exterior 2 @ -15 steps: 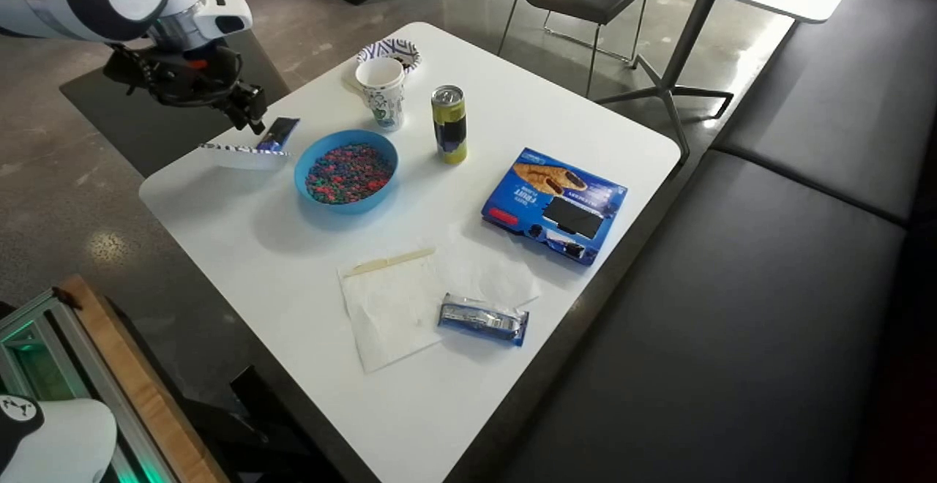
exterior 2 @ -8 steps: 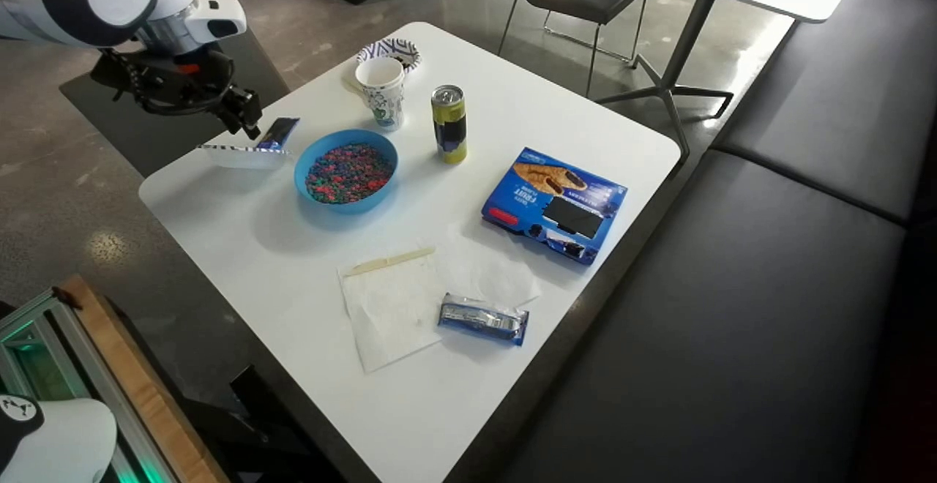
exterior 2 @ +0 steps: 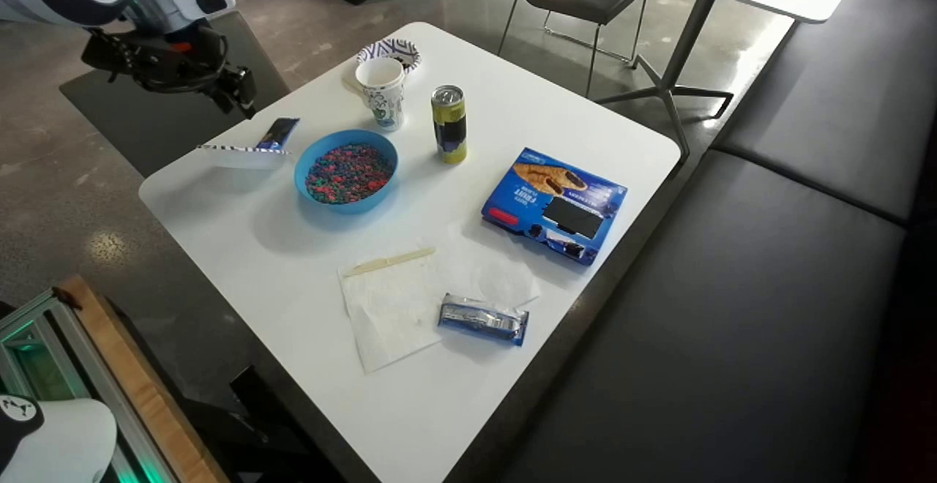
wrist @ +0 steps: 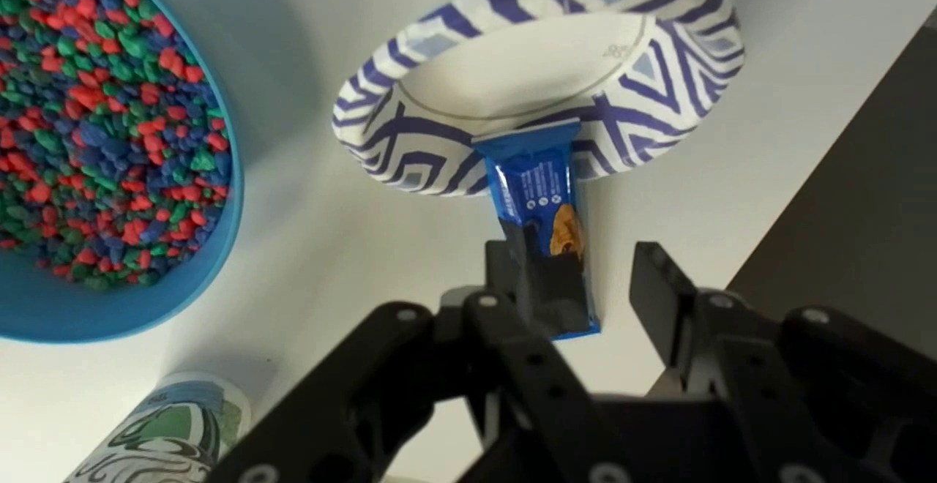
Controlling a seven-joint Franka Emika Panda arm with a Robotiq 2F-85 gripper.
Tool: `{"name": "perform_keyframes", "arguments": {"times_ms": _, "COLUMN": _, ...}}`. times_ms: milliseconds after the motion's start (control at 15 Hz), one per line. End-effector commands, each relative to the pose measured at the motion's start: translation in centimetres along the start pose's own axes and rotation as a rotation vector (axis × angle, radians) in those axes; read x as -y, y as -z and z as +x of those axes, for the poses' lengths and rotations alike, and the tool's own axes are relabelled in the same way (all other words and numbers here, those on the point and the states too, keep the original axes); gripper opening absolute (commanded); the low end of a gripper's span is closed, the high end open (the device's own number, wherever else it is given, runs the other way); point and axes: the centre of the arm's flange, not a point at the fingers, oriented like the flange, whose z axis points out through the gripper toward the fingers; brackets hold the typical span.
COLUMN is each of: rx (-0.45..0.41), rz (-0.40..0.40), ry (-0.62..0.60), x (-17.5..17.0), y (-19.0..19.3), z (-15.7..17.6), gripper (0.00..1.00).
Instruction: Put the chocolate bar on the paper plate
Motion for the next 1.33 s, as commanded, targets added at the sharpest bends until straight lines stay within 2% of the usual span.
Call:
{"name": "perform_keyframes", "arguments": {"times_ms": 0, "rx": 0.018, "rz": 0.015, "ry": 0.038, "x": 0.4, "y": -0.5, "z": 1.6, "gripper": 0.49}}
{"name": "perform_keyframes", "arguments": {"times_ms": 400, "rx": 0.078, "rz": 0.018, "ry": 0.114, "x": 0.7, "y": -4.4, "z": 5.1, "gripper": 0.53}}
{"name": "perform_keyframes", "arguments": {"times_ms": 467, "rx": 0.095, "rz": 0.014, "ry": 0.123, "x": 0.6, "y": -5.3, "z": 5.7, "gripper": 0.58}}
{"name": "perform_keyframes", "arguments": {"times_ms": 600, "rx": 0.133, "rz": 0.014, "ry": 0.148, "x": 0.4, "y": -7.0, "z": 6.6, "gripper": 0.62}}
{"name": "perform_keyframes", "arguments": {"times_ms": 667, "rx": 0.148, "rz": 0.012, "ry": 0.160, "x": 0.3, "y": -7.7, "z": 7.0, "gripper": 0.68}}
{"name": "perform_keyframes", "arguments": {"times_ms": 1267, "rx": 0.217, "rz": 0.004, "ry": 0.248, "x": 1.6, "y": -11.5, "z": 9.8, "gripper": 0.65}}
